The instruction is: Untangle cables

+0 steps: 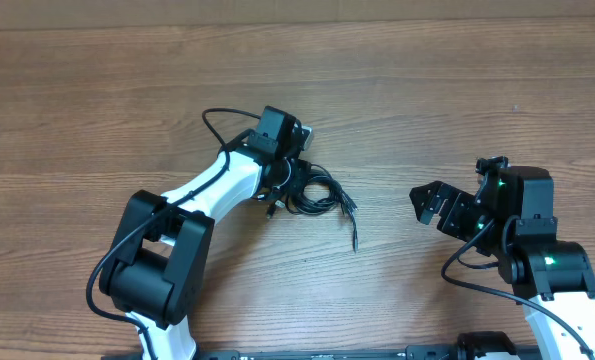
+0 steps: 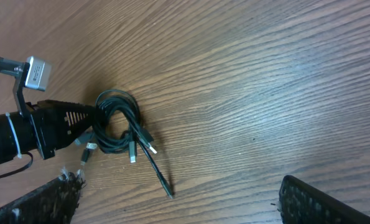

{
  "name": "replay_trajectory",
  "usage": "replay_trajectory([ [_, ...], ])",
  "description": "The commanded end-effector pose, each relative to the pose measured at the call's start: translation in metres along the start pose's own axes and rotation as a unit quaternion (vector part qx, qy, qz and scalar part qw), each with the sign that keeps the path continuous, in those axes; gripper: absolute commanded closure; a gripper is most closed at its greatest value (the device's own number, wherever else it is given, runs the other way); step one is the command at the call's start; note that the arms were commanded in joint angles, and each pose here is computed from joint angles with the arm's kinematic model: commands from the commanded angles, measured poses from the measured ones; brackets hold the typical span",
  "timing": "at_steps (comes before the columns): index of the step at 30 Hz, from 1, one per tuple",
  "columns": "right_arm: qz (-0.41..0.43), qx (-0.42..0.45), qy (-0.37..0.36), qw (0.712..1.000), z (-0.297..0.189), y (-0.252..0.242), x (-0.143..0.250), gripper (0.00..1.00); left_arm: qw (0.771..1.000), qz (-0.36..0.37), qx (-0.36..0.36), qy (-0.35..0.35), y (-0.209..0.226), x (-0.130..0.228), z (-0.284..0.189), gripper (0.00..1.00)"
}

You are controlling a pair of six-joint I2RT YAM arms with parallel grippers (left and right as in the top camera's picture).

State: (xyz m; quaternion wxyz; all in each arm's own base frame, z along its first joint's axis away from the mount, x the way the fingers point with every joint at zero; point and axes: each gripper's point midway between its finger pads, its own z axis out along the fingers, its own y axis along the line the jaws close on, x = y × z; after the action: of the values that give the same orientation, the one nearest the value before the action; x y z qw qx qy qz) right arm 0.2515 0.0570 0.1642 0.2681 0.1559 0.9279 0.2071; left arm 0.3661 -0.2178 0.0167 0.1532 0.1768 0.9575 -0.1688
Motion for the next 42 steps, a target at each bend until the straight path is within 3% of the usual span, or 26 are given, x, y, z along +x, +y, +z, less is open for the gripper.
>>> replay_trajectory([
  [1,-0.007,-0.017,-0.019,1.000,-0.007,0.011,-0.012,0.00,0.999,0.037,0.021,-0.030,-0.019,-0.026,-0.026,0.96],
  [4,-0.023,-0.029,-0.043,0.998,-0.008,0.018,-0.023,0.00,0.997,0.052,0.039,-0.042,-0.032,-0.038,-0.048,0.96],
  [6,-0.054,-0.037,-0.060,0.996,-0.009,0.023,-0.031,0.06,0.995,0.057,0.065,-0.046,-0.045,-0.040,-0.058,0.96],
  [11,-0.100,-0.042,-0.078,0.991,-0.006,0.027,-0.042,0.09,0.987,0.097,0.122,-0.025,-0.075,-0.025,-0.064,0.96],
  [16,-0.123,-0.067,-0.007,0.990,0.014,0.029,-0.020,0.15,0.982,0.130,0.134,-0.005,-0.088,-0.012,-0.062,0.96],
  [23,-0.143,-0.147,0.087,0.975,0.032,0.047,0.012,0.19,0.968,0.139,0.207,-0.008,-0.113,-0.011,-0.072,0.96],
  [32,-0.152,-0.149,0.153,0.965,0.056,0.052,0.037,0.23,0.951,0.149,0.269,-0.008,-0.132,-0.008,-0.082,0.96],
  [36,-0.150,-0.146,0.171,0.963,0.063,0.051,0.044,0.32,0.948,0.149,0.282,-0.007,-0.136,-0.006,-0.085,0.96],
  [40,-0.147,-0.144,0.178,0.962,0.066,0.049,0.046,0.49,0.943,0.148,0.298,-0.006,-0.141,-0.005,-0.088,0.95],
  [42,-0.147,-0.143,0.178,0.962,0.066,0.049,0.046,0.51,0.936,0.148,0.319,-0.005,-0.147,-0.004,-0.092,0.96],
])
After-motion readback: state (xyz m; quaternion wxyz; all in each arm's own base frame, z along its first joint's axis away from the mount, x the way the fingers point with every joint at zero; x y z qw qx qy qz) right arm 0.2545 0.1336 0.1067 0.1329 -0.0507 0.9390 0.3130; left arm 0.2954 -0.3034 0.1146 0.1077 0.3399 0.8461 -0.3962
